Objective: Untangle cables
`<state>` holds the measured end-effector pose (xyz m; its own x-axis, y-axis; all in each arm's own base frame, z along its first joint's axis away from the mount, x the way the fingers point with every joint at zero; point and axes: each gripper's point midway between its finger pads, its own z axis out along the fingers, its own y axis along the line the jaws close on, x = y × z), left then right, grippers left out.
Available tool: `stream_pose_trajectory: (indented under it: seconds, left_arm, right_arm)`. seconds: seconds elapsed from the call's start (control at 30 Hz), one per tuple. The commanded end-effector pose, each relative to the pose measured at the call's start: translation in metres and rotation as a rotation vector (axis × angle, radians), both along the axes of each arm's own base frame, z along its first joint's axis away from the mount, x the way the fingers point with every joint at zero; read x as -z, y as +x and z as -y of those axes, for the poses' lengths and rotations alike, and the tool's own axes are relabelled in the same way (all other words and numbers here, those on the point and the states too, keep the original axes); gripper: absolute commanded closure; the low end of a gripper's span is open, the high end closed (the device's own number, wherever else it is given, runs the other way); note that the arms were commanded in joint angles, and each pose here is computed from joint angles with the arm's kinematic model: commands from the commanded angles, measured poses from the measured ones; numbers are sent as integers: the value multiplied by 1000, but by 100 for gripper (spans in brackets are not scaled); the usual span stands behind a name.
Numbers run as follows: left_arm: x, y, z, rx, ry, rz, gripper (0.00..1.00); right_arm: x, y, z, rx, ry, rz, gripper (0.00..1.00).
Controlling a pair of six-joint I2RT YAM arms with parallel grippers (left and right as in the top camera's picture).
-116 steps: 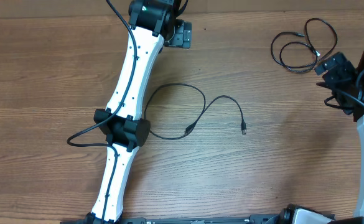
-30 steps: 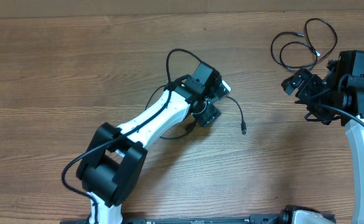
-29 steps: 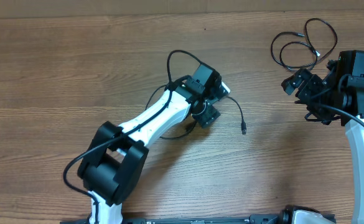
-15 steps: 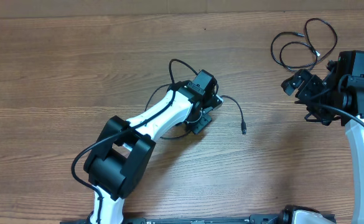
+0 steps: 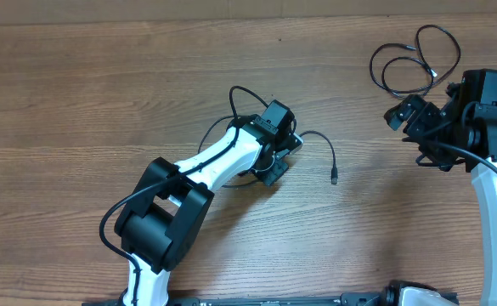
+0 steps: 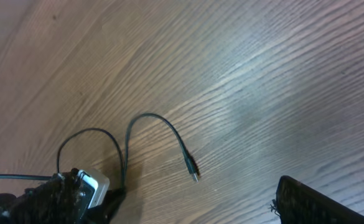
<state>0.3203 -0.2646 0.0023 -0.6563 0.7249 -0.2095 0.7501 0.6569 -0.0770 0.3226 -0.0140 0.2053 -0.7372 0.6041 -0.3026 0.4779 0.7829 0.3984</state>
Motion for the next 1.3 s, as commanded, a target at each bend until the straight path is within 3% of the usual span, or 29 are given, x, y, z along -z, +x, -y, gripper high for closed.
stream_pose_trajectory:
  seconds: [0.0, 0.13, 0.37, 0.53, 0.57, 0.67, 0.73, 1.03, 1.17, 1.27]
  left_arm:
    - [4, -2, 6, 25, -11, -3, 96]
    - [-24, 18, 24, 45, -52, 55, 96]
    - [-106, 48, 102, 224, -264, 266, 96]
    - [-119, 40, 127, 270, -317, 298, 95]
    - [-118, 38, 126, 271, -311, 290, 88]
    - [-118, 42, 117, 251, -265, 307, 22]
    - [-124, 50, 108, 221, -223, 332, 1]
    - [-200, 89, 55, 52, -95, 501, 0]
    - [-242, 124, 12, -187, -143, 592, 0]
    - [-272, 155, -39, -452, -240, 627, 0]
  right_arm:
    - [-4, 9, 0, -4, -3, 44, 0]
    - [-7, 14, 4, 25, 18, 65, 0]
    - [-8, 10, 41, 219, 67, 58, 0]
    - [-3, -2, 63, 294, 72, 25, 0]
    - [-3, -3, 65, 301, 73, 21, 0]
    - [-3, -4, 66, 304, 77, 21, 0]
    - [-3, -3, 62, 293, 83, 23, 0]
    - [1, 9, 18, 193, 124, 20, 0]
    - [19, 22, -9, 158, 85, -13, 0]
    - [49, 38, -28, 197, 8, -73, 0]
